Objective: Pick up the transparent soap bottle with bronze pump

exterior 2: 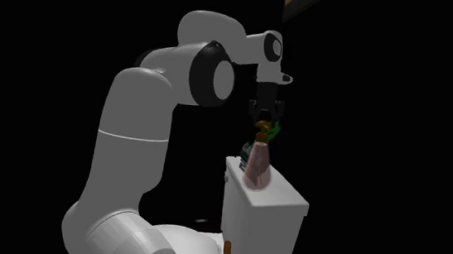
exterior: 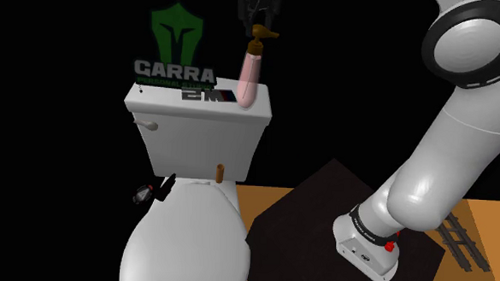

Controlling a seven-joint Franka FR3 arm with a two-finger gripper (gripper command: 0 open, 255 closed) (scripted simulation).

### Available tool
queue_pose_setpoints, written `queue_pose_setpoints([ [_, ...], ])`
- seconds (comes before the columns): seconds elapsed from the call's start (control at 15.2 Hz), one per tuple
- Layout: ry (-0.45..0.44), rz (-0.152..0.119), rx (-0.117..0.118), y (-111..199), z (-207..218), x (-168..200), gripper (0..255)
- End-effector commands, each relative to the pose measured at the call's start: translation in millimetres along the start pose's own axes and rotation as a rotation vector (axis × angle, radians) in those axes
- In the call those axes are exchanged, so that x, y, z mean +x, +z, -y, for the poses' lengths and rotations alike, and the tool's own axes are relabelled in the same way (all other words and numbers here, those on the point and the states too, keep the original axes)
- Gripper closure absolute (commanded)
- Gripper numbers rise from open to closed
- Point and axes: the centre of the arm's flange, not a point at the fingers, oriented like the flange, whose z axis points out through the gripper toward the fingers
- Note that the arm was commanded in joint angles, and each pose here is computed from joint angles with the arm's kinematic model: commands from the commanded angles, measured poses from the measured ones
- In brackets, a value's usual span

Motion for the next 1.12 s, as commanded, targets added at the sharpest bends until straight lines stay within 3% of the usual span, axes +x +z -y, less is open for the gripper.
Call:
queue_pose_setpoints([
  [0.0,0.0,0.003,0.0,1.3,-0.1,0.5,255],
  [1.06,0.0,0.003,0.0,-72.7,-6.0,-5.1,255],
])
